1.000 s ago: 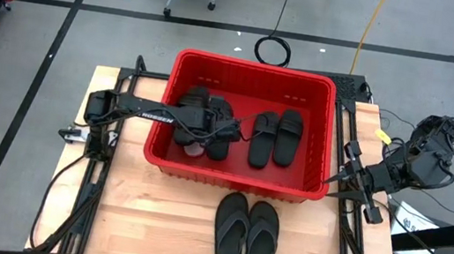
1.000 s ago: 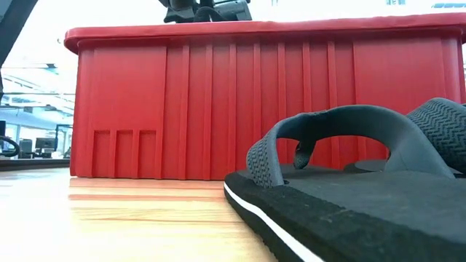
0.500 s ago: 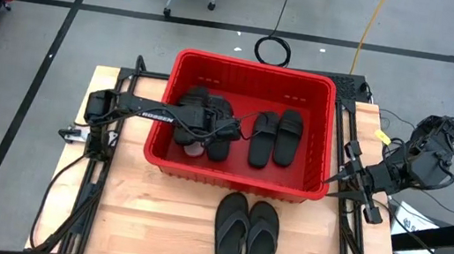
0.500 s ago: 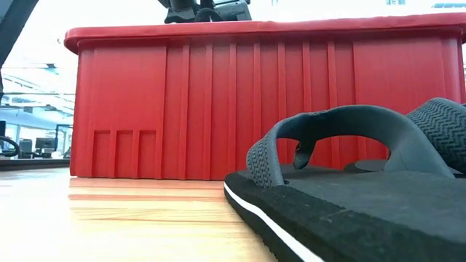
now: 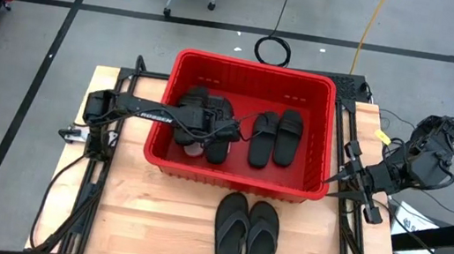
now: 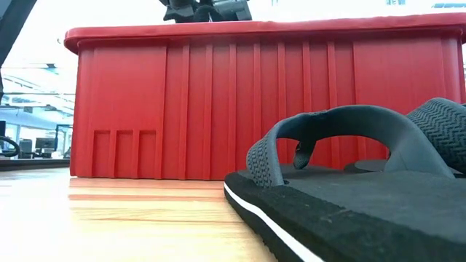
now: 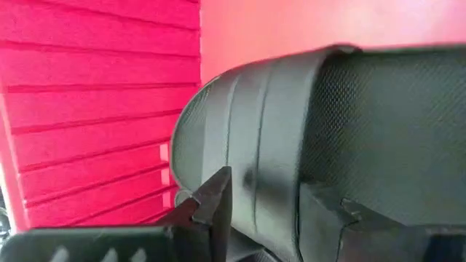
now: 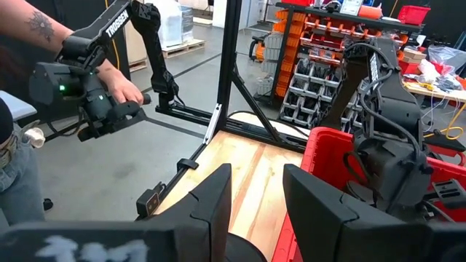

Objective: Pick and place slides into bin
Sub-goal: Put the black slide into the bin, then put the right slipper into the bin

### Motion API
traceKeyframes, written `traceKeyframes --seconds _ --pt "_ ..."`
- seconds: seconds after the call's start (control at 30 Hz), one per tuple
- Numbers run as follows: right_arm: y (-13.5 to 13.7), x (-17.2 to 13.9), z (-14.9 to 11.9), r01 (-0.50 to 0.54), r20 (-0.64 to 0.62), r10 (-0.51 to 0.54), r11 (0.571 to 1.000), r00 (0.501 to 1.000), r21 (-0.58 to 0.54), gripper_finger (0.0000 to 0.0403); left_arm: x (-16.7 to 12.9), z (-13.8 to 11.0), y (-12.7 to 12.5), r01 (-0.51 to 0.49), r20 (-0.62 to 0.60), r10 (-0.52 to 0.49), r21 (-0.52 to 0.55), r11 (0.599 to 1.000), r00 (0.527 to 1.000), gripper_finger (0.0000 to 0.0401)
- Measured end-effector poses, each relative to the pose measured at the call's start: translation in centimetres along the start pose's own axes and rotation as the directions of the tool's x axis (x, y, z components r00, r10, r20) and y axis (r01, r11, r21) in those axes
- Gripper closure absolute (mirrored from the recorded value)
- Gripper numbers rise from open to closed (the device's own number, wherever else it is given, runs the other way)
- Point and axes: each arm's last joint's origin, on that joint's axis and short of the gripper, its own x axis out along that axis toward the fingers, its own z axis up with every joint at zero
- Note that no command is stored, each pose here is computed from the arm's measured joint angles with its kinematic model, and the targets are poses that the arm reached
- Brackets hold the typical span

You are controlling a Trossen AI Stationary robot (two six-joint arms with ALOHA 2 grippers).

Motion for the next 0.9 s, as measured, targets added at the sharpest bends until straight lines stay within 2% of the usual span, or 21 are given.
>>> traceKeyframes --seconds 0.53,0.73,0.9 --pt "0.0 0.0 0.0 0.000 -0.001 0.000 1.000 1.000 0.005 0.0287 -6.7 -1.9 4.0 -0.036 0.175 0.063 -0.152 0.988 0.983 0.0272" --pt "0.0 0.0 0.0 0.000 -0.002 0.000 1.000 1.000 0.021 0.0287 -11.0 -3.3 5.2 0.000 0.295 0.092 -0.298 0.955 0.951 0.0272" --pt "0.1 0.2 -0.1 -0.011 -0.010 0.011 1.000 1.000 0.018 0.0287 -14.3 -4.7 5.0 0.066 0.373 0.085 -0.373 0.925 0.924 0.0272"
